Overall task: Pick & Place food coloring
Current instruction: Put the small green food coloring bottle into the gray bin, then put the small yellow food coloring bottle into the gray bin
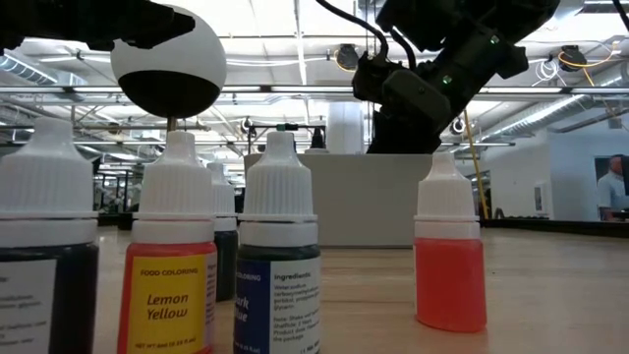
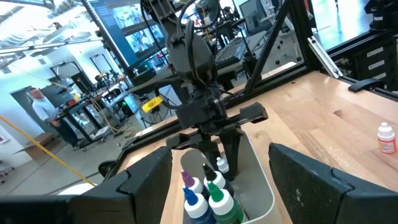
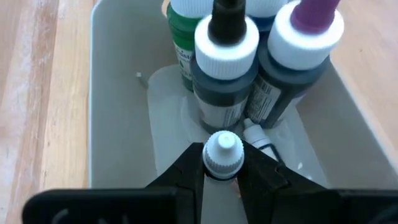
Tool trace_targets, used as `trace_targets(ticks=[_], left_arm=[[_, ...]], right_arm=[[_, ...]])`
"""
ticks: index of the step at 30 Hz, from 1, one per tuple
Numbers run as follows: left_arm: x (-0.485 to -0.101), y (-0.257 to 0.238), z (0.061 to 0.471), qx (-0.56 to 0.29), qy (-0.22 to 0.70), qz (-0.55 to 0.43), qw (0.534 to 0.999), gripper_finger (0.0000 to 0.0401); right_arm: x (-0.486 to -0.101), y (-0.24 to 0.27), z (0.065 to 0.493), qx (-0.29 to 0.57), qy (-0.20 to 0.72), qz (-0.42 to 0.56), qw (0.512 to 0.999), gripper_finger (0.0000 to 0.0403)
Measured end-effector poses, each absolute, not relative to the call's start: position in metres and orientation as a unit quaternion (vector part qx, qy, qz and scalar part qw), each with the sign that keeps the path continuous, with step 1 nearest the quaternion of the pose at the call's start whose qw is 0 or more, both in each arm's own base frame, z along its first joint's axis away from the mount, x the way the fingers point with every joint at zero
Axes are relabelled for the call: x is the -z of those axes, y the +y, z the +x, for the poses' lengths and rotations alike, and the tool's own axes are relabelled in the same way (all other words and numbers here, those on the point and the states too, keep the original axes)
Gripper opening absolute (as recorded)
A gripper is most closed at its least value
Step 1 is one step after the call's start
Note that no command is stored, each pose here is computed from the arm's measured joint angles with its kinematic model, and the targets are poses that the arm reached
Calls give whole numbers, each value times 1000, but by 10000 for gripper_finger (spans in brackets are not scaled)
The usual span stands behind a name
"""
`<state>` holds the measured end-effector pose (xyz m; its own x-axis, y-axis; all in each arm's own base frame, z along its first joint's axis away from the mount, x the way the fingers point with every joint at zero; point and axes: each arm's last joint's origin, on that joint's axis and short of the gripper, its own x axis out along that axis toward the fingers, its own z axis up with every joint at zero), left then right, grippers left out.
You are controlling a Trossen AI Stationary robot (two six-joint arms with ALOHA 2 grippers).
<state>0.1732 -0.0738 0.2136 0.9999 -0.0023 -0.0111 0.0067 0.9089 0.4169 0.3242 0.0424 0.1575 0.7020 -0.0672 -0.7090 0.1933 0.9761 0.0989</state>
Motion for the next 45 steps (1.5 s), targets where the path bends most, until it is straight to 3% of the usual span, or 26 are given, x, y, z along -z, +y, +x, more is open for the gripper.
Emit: trace_targets(ticks=[20, 28, 33, 37, 41, 45], left_arm=[[-213, -74, 173, 2, 6, 213, 977, 271], [-213, -73, 173, -4, 7, 214, 977, 271], [-213, -72, 173, -34, 14, 223, 974, 271], [-213, -71, 173, -41, 16, 225, 973, 271], [-212, -71, 173, -40, 20, 221, 974, 271], [-210, -72, 173, -23, 28, 215, 976, 271]], right_arm=[[-148, 31, 318, 83, 354, 109, 925, 124], [-198, 36, 302, 71, 298, 97, 947, 124], [-256, 54, 267, 61, 216, 75, 972, 108], [-283, 69, 230, 19, 164, 32, 986, 70], [-280, 74, 199, -11, 127, 1, 992, 13], [-256, 71, 181, -29, 82, -5, 996, 8]])
